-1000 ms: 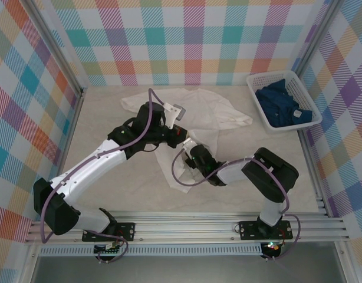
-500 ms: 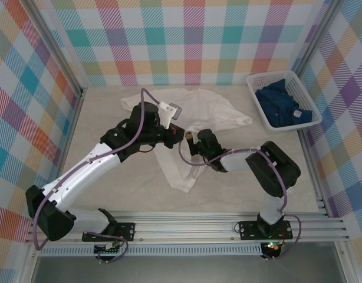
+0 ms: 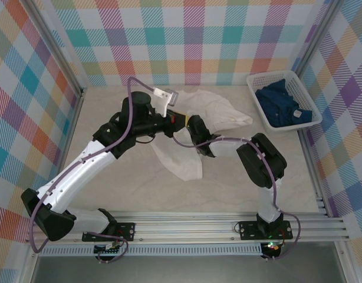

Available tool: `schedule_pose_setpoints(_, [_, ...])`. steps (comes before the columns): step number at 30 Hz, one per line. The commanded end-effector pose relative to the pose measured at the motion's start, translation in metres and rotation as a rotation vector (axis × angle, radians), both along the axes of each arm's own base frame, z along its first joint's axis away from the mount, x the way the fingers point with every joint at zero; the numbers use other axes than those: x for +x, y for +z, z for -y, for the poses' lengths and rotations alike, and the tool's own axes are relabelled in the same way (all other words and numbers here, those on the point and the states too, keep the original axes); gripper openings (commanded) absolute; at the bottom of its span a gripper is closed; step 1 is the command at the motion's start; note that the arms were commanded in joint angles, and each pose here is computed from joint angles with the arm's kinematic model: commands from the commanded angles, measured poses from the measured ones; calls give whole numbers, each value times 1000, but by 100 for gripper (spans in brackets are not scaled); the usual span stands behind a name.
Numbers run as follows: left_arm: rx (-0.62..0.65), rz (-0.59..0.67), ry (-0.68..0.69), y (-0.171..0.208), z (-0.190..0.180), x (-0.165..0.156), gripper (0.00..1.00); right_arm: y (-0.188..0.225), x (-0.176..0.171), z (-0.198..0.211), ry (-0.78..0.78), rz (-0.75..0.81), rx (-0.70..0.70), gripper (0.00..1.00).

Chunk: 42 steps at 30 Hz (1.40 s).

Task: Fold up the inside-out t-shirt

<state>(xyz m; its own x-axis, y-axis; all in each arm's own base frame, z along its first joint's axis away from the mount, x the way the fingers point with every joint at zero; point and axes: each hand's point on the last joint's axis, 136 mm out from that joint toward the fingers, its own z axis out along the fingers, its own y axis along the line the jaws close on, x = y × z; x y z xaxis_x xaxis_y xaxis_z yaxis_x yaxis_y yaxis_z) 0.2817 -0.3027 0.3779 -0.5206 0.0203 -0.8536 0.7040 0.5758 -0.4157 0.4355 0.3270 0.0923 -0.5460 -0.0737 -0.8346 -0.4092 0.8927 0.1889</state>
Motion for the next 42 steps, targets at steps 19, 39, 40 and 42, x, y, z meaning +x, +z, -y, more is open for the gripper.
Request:
schedule_pose_setpoints(19, [-50,118,-60,37,-8,-20,0,-11,-2,-3,108,-229,39,41])
schedule_pose_setpoints(39, [-214,350,-148,144,-26,-65,0,-36,66,6,-7,-223,-403,51])
schedule_pose_setpoints(40, [-215,356,-144,146,-29,-67,0,-36,69,7,-8,-223,-412,52])
schedule_pose_setpoints(42, [-206,372,-118,147,-34,-68,0,-41,73,11,-6,-234,-427,55])
